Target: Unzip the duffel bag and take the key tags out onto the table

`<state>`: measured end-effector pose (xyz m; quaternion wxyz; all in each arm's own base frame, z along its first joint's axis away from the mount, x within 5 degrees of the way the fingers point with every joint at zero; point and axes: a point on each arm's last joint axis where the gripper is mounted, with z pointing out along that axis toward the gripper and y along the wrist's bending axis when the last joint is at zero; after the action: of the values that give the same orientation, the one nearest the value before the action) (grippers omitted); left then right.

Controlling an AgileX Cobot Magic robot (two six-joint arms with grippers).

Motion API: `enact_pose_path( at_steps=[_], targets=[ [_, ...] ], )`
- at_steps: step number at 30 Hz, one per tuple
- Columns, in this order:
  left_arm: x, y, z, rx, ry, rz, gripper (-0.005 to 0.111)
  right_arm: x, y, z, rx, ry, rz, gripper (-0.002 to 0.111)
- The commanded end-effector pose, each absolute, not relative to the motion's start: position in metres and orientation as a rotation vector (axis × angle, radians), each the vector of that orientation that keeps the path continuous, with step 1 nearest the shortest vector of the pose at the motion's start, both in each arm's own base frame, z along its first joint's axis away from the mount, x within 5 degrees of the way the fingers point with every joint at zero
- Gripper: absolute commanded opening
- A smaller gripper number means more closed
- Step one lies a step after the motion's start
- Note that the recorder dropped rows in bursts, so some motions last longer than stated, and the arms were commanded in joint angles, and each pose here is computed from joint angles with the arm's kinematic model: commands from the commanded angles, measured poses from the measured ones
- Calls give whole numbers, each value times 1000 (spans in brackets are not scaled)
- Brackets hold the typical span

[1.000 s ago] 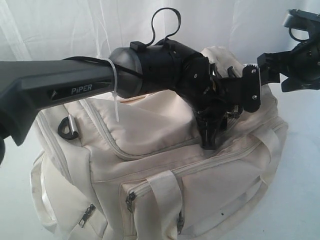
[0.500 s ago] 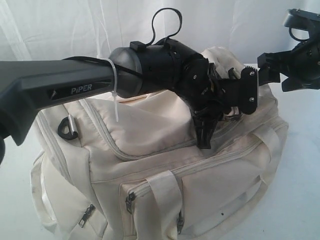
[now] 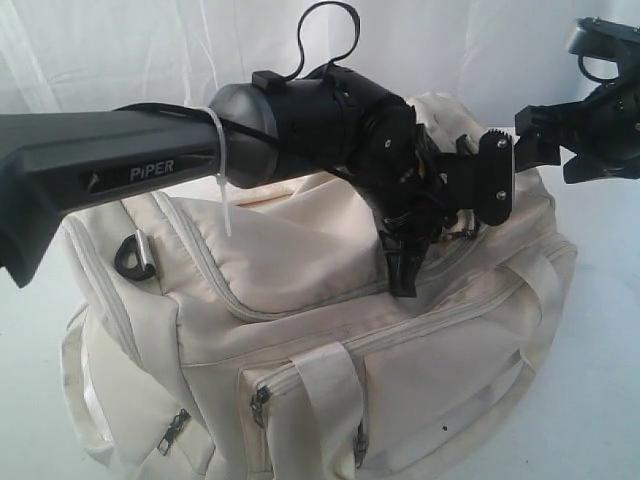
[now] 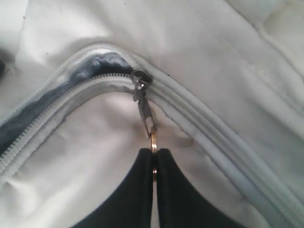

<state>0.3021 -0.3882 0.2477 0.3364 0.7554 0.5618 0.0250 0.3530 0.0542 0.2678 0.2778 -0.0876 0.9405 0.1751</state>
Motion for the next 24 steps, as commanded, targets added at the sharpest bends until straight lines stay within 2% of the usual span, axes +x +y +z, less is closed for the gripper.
enact_pose_path(
  at_steps=[1,9,18,22,24],
  targets=[
    [297,-384,259,1965,1485,52,0,354,53,267,-235,2526,473,67],
    [292,-382,275,1924,1489,0,0,354,55,266,-239,2519,509,67],
    [287,-379,279,1938,1523,-38,0,365,59,240,-230,2568,571,66],
    [284,-380,282,1919,1536,-90,0,367,63,238,-243,2548,627,52],
    [284,-380,283,1922,1536,-89,0,368,62,239,-233,2535,618,36]
  ],
)
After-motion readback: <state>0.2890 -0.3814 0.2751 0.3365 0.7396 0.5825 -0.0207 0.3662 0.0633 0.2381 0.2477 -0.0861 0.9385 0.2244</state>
